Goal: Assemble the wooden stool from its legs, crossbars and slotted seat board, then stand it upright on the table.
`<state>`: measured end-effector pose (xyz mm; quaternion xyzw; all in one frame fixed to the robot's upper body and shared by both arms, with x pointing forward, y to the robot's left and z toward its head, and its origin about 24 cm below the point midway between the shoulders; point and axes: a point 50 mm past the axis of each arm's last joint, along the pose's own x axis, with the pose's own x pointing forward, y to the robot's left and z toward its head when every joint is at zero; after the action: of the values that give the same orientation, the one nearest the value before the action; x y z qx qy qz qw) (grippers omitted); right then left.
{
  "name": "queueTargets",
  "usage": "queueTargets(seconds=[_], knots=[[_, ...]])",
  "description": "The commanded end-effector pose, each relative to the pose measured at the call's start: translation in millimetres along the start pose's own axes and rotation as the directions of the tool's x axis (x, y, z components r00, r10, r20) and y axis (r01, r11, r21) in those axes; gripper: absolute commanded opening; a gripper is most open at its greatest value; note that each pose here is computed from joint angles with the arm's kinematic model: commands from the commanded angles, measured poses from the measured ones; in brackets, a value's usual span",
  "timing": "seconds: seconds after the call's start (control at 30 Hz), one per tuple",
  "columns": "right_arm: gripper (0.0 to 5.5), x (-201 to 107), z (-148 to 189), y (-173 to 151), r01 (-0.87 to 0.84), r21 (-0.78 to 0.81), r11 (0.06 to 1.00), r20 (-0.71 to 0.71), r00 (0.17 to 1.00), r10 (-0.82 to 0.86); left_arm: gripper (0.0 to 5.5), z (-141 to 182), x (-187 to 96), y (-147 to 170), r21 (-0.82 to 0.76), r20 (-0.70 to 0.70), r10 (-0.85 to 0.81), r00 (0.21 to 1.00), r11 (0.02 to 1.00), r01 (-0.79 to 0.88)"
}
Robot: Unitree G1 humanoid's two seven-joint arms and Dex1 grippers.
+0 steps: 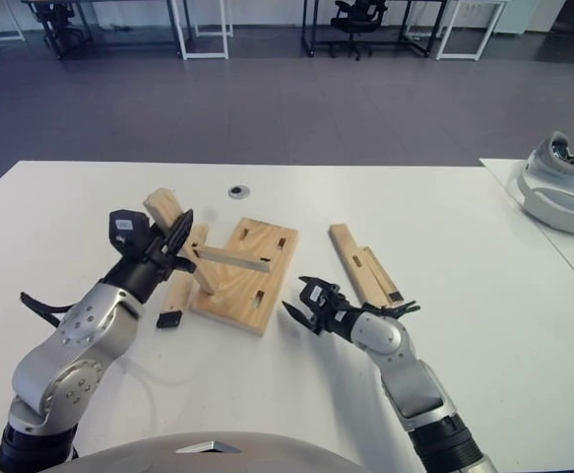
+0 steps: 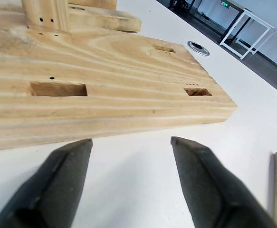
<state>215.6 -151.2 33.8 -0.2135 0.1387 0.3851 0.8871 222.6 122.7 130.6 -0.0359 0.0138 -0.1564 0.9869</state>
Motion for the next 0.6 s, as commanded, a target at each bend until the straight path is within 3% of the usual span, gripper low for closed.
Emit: queueTargets(seconds=[0.03, 0.1, 0.13, 0.23, 0.6], knots=[[3.09, 2.6, -0.1, -6.0, 0.02, -0.014, 1.0, -0.005, 1.0, -0.02, 1.03, -40.8, 2.9, 3.8, 0.119, -0.25, 0.017, 0.968, 0.993, 0.013], [3.09, 4.1, 0.3, -7.5, 0.032, -0.012, 0.999, 0.0, 0.999, -0.032, 1.03, -26.2, 9.9, 5.2, 0.071, -0.176, 0.032, 0.984, 0.997, -0.02], [3.09, 5.0, 0.8, -8.5, 0.041, -0.01, 0.999, 0.004, 0.999, -0.041, 1.43, -11.5, 14.2, 4.6, 0.008, -0.101, 0.03, 0.994, 1.0, -0.03], [3.09, 8.0, 1.5, -11.9, 0.064, -0.001, 0.998, 0.015, 0.998, -0.064, 1.86, 21.6, 18.4, 3.5, -0.151, 0.061, 0.02, 0.998, 0.988, -0.01], [3.09, 12.5, -5.0, -41.2, 0.195, -0.029, 0.98, -0.035, 0.98, -0.195, 3.53, 29.8, 2.9, -5.7, -0.505, 0.059, -0.176, 0.983, 0.844, 0.182]])
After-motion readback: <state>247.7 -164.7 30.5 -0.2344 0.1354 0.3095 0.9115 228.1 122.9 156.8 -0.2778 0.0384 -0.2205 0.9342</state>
